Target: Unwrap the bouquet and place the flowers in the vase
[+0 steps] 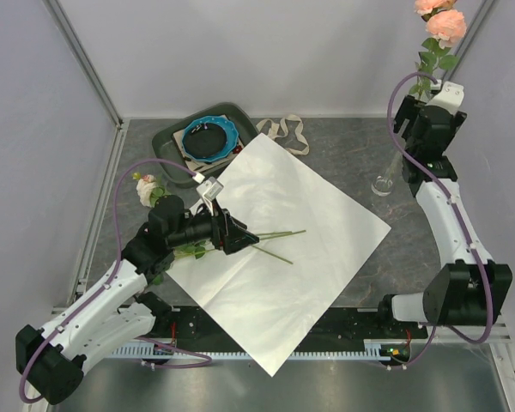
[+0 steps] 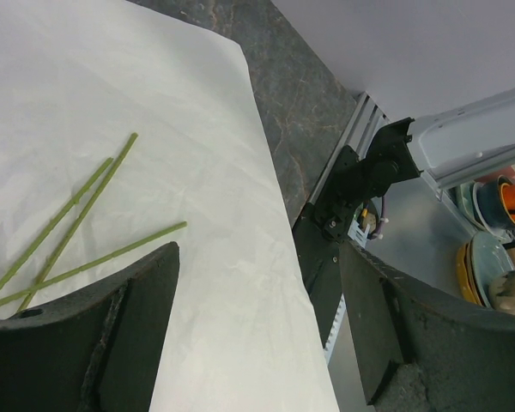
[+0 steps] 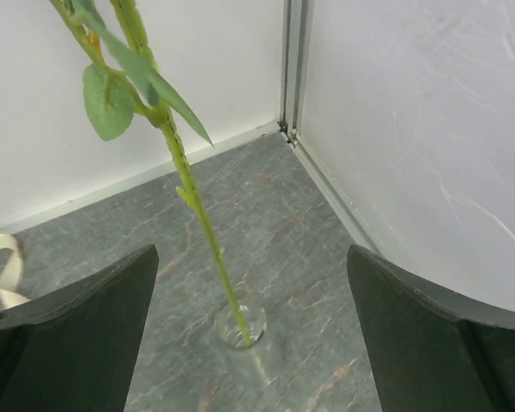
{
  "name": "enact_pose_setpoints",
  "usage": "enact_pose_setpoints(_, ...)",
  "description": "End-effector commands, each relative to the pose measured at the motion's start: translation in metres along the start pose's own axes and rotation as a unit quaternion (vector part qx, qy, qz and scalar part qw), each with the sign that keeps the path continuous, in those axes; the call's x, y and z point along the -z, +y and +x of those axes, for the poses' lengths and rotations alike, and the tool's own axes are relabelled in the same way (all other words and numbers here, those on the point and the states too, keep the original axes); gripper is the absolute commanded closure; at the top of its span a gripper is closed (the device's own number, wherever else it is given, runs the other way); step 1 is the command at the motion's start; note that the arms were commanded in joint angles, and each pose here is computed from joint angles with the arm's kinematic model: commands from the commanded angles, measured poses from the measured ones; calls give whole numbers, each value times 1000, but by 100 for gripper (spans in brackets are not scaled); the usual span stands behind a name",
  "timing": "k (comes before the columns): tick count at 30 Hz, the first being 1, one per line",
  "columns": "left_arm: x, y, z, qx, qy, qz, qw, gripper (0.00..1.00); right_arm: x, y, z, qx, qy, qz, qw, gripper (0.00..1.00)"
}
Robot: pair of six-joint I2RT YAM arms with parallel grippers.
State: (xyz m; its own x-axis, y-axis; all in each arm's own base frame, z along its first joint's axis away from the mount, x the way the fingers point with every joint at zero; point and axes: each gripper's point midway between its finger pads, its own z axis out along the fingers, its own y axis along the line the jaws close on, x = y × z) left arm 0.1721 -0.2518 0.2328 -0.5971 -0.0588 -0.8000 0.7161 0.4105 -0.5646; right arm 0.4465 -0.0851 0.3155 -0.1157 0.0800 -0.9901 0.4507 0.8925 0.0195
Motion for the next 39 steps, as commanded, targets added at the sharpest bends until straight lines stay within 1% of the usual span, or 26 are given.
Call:
enact_pose_setpoints(1,-2,-10,-12,-24,-14,25,999,18,42,-13,2,-84,28,10,996,2)
enact_pose_setpoints(3,-2,-3,-15,-15,-16,-2,1000,18,67,3,-2,-108,26,-41,993,2)
enact_pose_setpoints(4,-1,4,-15,-6,-16,-23,1000,21,78,13,13,-101,45,-58,992,2)
enact_pose_setpoints(5,-1,22,-20,10,-31,-79,996,22,96,38,18,-88,51,-100,990,2)
enact_pose_setpoints(6,1,32,-27,22,-41,-116,992,22,115,50,15,-81,43,-128,988,2)
enact_pose_setpoints(7,7,49,-17,50,-26,-168,984,22,126,59,33,-60,57,-137,987,2)
enact_pose_setpoints(8,13,74,-20,80,-44,-239,967,22,156,87,38,-41,57,-191,979,2)
enact_pose_setpoints(9,19,85,-21,100,-50,-276,955,22,168,98,50,-27,69,-209,975,2)
enact_pose_setpoints(10,25,95,-15,138,-50,-310,939,22,180,108,70,-11,88,-232,969,2)
enact_pose_setpoints(11,30,107,-16,153,-61,-340,926,22,203,131,85,3,105,-278,955,2)
enact_pose_setpoints(13,33,122,-16,199,-77,-360,908,21,229,153,118,29,138,-331,933,2)
enact_pose_setpoints(14,33,126,-17,216,-80,-362,903,20,252,171,135,45,151,-369,916,2)
enact_pose_setpoints(16,37,149,-18,274,-96,-388,875,19,273,186,158,57,163,-403,899,2)
enact_pose_setpoints(17,37,156,-13,305,-91,-393,863,20,291,196,169,68,173,-427,885,2)
enact_pose_setpoints(18,45,171,-15,337,-102,-415,839,20,298,203,172,63,176,-440,879,2)
enact_pose_setpoints(19,45,187,-4,382,-97,-437,809,21,305,206,177,64,181,-451,871,2)
enact_pose_setpoints(20,46,196,3,407,-85,-446,793,21,317,212,182,68,189,-471,859,2)
enact_pose_setpoints(21,49,207,2,423,-90,-453,779,22,321,214,183,67,191,-478,855,2)
enact_pose_setpoints(22,46,221,14,442,-77,-470,760,24,324,215,186,70,194,-484,850,2)
enact_pose_setpoints(24,44,236,13,450,-85,-486,745,28,328,213,186,69,194,-493,846,2)
enact_pose_setpoints(26,40,251,19,454,-83,-499,733,30,329,207,185,71,188,-496,845,2)
enact_pose_setpoints(29,35,259,24,473,-81,-506,717,44,326,194,185,78,179,-488,851,2)
enact_pose_setpoints(30,39,262,27,474,-85,-518,707,52,322,188,186,82,177,-477,857,2)
enact_pose_setpoints(31,40,263,30,483,-89,-523,697,54,321,184,187,86,175,-472,860,2)
enact_pose_setpoints(34,49,269,40,485,-98,-548,675,54,316,172,184,92,165,-460,868,2)
enact_pose_setpoints(39,51,283,41,480,-99,-572,658,54,315,165,176,95,151,-457,871,2)
